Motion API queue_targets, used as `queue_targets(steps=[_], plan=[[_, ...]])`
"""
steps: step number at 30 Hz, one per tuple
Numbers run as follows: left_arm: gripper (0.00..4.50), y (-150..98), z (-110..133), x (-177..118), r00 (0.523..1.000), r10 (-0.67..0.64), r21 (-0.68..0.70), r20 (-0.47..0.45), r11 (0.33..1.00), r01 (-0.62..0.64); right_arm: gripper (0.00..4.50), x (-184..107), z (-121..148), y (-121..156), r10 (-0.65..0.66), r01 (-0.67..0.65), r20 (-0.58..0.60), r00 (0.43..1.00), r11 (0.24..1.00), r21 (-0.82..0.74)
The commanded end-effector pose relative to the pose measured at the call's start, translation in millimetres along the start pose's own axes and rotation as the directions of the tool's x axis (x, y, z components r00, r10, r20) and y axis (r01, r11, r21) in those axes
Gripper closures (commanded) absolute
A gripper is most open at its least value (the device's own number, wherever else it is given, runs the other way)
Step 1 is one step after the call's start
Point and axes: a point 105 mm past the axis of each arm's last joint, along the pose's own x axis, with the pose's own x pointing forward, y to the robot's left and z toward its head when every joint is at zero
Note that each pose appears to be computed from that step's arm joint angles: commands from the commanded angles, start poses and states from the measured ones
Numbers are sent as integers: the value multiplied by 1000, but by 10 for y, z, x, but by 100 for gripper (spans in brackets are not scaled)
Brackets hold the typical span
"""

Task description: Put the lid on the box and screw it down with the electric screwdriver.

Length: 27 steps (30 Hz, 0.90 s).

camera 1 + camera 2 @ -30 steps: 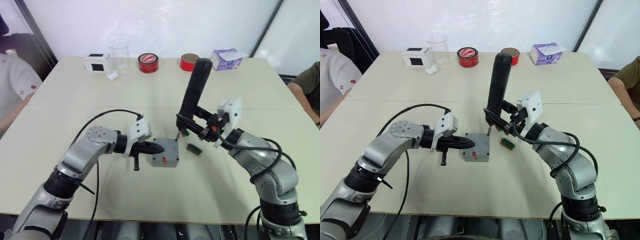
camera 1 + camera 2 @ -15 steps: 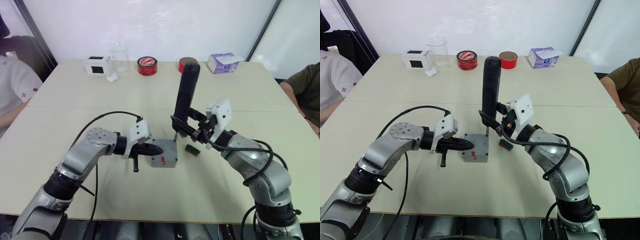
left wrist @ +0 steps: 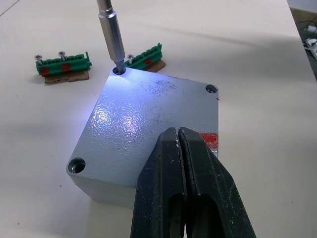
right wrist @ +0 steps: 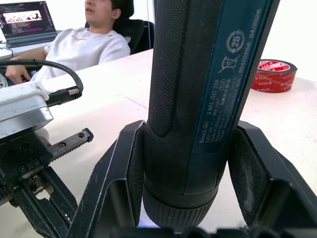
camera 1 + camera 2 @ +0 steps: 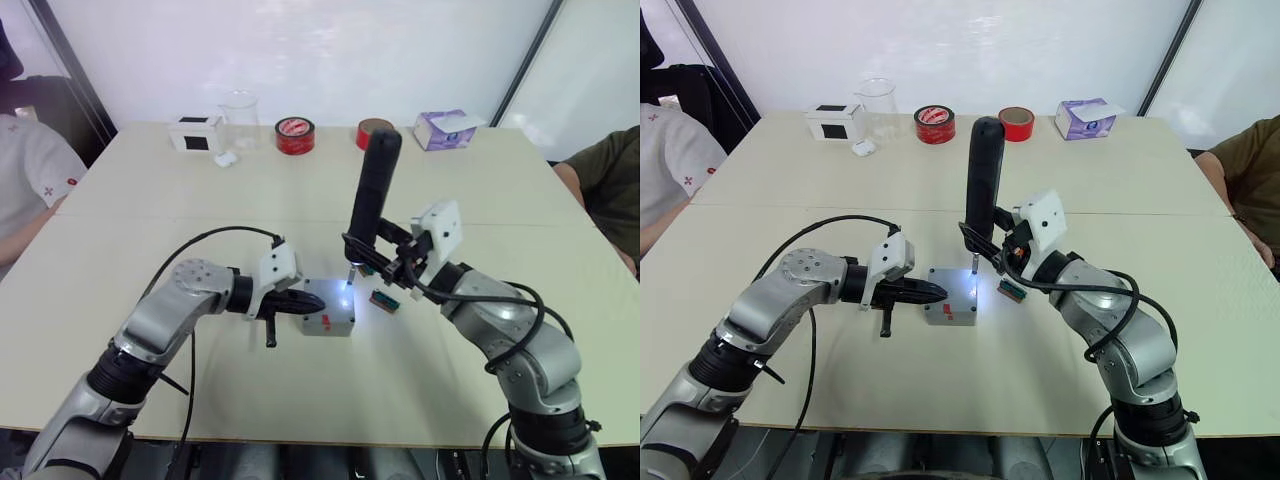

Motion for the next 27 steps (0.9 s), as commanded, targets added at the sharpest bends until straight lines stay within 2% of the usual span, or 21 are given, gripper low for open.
queue_targets(steps=[1, 17, 22, 25, 27], plan=[[450, -12, -71, 17, 1000, -3, -15, -23, 1000, 2, 266, -16, -406, 46, 19, -8, -160, 987, 998, 66], [450, -30, -77, 51, 1000, -4, -27, -14, 1000, 4, 266, -27, -282, -39, 15, -9, -128, 992, 999, 43], [450, -16, -101, 61, 1000, -2, -35, -12, 999, 2, 266, -6, 156, -139, 33, -33, -16, 999, 999, 1], [450, -12, -105, 71, 1000, 1, -53, 8, 999, 0, 266, -33, 612, -325, 7, -8, 85, 996, 1000, 5], [450, 13, -76, 64, 999, 16, -62, 43, 998, -13, 266, -89, 961, -549, -55, 49, 144, 988, 998, 43]])
